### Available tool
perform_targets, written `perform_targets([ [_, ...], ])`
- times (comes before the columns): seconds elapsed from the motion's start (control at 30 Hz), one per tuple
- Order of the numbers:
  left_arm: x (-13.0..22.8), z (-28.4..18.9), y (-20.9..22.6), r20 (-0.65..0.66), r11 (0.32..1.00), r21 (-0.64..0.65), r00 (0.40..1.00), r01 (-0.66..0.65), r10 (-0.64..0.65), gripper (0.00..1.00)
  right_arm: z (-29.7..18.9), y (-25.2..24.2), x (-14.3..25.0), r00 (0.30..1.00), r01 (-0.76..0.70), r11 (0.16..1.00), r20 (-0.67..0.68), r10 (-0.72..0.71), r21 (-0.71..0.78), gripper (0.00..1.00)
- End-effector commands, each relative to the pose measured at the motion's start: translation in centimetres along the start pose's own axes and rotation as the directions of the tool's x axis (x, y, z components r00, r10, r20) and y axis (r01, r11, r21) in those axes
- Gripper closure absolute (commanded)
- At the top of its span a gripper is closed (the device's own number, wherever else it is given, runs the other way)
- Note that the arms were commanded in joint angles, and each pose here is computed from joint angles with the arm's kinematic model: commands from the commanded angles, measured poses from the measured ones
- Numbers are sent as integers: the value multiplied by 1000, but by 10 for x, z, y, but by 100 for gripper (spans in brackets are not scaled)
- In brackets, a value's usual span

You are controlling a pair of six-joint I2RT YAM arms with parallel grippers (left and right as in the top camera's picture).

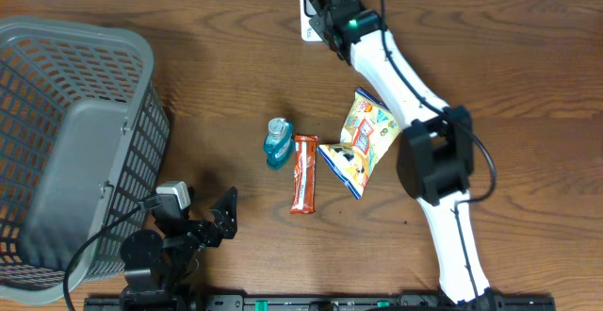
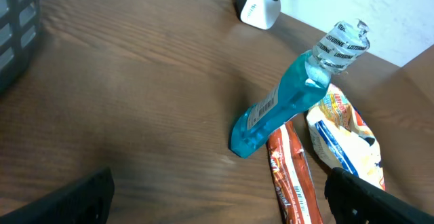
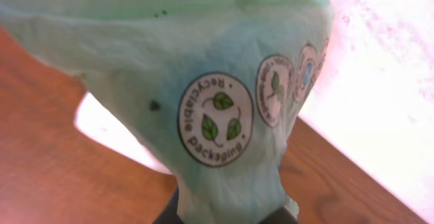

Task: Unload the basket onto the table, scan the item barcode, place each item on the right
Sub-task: 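Carry the wipes pack up to the scanner face with the right gripper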

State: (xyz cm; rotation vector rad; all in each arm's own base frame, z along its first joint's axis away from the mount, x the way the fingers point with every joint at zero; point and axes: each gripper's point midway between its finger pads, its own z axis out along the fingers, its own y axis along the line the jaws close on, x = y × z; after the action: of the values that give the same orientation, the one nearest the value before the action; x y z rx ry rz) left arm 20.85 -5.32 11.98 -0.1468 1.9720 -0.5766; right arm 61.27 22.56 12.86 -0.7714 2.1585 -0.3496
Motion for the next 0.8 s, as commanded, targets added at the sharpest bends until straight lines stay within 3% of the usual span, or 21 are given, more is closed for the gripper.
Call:
perform_targets([
  [0.0, 10, 2, 3, -31, 1000, -4, 999, 6, -6, 1, 17, -18, 2, 998, 53, 993, -41, -49, 109, 99],
  [0.33, 10, 2, 3, -31, 1000, -4, 999, 6, -6, 1, 27, -26, 14, 992, 105, 984, -83, -94, 142, 99],
  [0.77, 10, 2, 3, -31, 1000, -4, 999, 6, -6, 1, 29, -58, -7, 929, 370, 890, -85, -361, 264, 99],
])
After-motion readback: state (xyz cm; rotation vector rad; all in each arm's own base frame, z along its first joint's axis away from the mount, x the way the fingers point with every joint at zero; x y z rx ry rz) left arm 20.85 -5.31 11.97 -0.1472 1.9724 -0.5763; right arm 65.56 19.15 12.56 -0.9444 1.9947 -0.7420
